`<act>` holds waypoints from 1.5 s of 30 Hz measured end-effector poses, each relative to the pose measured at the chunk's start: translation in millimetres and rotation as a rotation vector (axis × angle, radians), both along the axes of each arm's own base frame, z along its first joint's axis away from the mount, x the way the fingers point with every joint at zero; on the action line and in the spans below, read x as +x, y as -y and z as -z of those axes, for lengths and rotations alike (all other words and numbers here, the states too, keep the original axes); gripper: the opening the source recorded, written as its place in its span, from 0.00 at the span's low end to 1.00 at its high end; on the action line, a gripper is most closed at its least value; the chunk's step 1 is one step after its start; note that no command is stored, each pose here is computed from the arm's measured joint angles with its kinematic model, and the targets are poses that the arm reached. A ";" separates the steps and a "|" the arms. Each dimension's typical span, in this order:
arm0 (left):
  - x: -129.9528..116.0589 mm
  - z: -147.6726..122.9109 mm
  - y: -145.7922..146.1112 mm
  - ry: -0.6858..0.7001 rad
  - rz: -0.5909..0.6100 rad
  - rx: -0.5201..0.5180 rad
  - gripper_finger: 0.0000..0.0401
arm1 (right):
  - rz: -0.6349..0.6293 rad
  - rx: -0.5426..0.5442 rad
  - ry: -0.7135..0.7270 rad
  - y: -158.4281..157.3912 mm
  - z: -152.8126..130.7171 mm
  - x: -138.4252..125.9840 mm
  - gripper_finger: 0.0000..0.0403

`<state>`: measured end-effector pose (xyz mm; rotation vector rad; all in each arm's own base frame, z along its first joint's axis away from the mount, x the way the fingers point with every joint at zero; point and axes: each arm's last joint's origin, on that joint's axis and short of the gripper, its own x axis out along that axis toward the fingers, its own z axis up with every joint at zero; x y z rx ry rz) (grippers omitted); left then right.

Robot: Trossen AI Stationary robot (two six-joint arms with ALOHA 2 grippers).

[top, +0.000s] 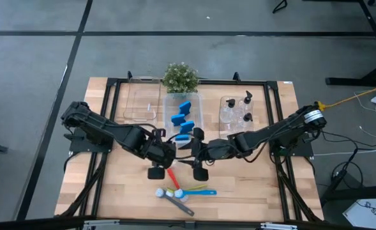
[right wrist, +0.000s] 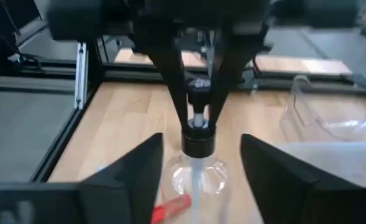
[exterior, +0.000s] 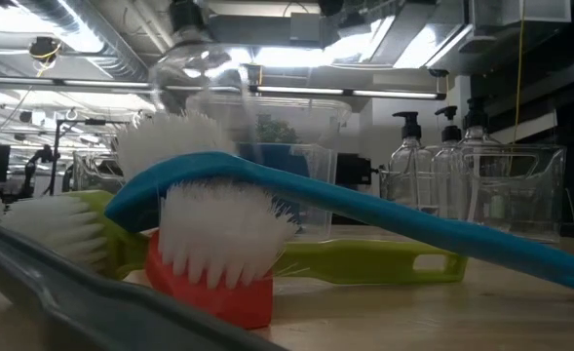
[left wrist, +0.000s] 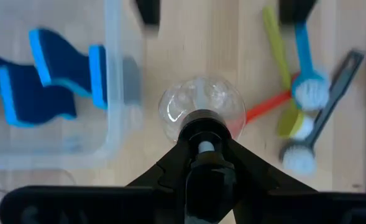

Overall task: Pick & Place Kitchen Sink Supplies
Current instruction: Put the transparent bottle into the right transparent bin

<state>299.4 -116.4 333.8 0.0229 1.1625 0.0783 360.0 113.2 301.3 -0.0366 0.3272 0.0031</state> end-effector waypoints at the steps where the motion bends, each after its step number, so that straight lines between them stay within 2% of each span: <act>1: 2.9 -3.1 1.0 0.014 -0.003 0.001 0.19 | 0.003 0.003 -0.015 -0.3 -0.4 0.8 0.59; 5: 10.4 -9.8 2.9 0.051 -0.019 0.025 0.19 | 0.008 0.015 -0.023 -0.4 -0.8 1.0 0.72; 8: 11.1 -15.6 1.9 0.089 -0.057 0.048 0.19 | 0.016 0.014 -0.023 -0.1 -0.8 1.0 0.78; 11: 11.9 -21.5 0.5 0.128 -0.092 0.076 0.19 | 0.027 0.009 -0.022 0.2 -0.8 1.0 0.79; 15: 13.6 -25.4 1.0 0.158 -0.097 0.064 0.19 | 0.089 -0.024 -0.013 2.2 -1.1 1.0 0.80; 23: 19.1 -28.5 3.3 0.222 -0.102 0.035 0.19 | 0.108 -0.049 -0.030 3.1 0.6 0.3 0.79; 28: 21.5 -29.7 2.5 0.244 -0.108 0.026 0.19 | 0.114 -0.059 -0.044 3.5 1.9 -0.3 0.73; 36: 25.5 -31.1 -2.5 0.269 -0.123 0.025 0.19 | 0.122 -0.041 -0.053 3.7 3.0 -0.7 0.53; 45: 25.4 -30.7 -2.7 0.265 -0.115 0.030 0.19 | 0.119 -0.048 -0.070 3.6 4.5 -1.5 0.35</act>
